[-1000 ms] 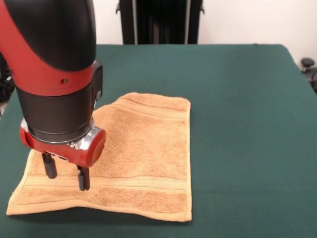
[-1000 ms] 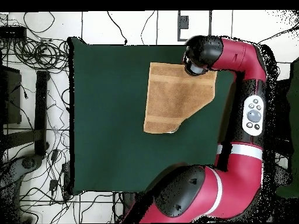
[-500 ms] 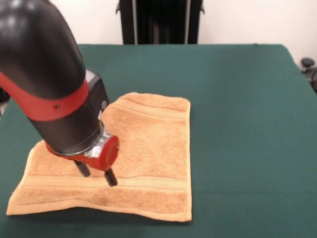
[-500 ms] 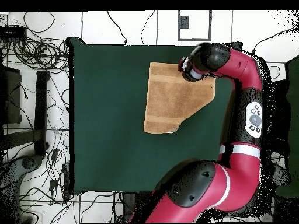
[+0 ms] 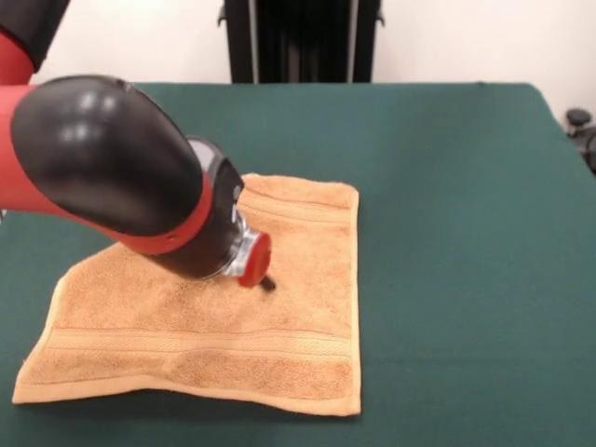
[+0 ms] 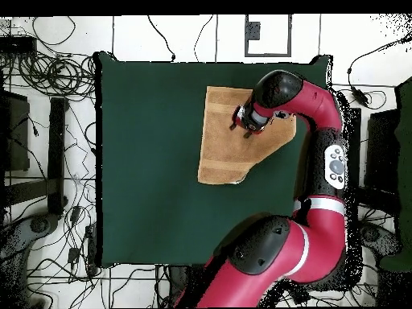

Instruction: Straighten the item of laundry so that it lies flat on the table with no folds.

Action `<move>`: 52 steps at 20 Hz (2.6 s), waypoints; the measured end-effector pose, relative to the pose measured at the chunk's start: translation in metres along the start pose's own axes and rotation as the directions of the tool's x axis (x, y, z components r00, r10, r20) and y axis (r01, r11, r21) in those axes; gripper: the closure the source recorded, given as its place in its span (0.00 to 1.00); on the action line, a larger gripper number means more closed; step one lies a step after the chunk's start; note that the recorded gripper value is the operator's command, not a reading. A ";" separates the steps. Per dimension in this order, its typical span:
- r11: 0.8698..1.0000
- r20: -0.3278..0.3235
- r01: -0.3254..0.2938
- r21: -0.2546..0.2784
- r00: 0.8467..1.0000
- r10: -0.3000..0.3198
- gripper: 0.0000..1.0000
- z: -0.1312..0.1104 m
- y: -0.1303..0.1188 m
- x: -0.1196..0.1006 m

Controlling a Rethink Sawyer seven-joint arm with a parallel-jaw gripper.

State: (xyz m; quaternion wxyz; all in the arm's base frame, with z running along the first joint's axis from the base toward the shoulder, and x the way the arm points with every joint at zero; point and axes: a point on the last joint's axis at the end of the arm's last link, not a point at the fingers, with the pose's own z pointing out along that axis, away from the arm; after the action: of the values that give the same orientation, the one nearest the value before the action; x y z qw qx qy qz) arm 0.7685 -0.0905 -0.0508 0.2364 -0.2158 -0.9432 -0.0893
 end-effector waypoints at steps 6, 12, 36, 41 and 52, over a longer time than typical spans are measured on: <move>1.000 -0.142 0.014 0.025 0.990 -0.010 0.00 0.017 -0.001 0.022; 0.999 -0.153 0.017 0.041 0.988 -0.010 0.00 0.021 -0.003 0.025; 0.913 0.365 -0.011 0.408 0.918 -0.152 0.00 -0.128 -0.039 0.022; 0.915 0.562 0.014 0.403 0.786 -0.259 0.00 -0.141 -0.035 -0.003; 0.951 0.501 0.014 0.310 0.848 -0.175 0.00 -0.117 -0.049 -0.005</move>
State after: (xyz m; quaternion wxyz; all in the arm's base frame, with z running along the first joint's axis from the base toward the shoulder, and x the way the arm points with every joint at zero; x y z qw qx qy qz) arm 0.7984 -0.1680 0.0454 -0.0039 -0.1469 -0.9838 0.1024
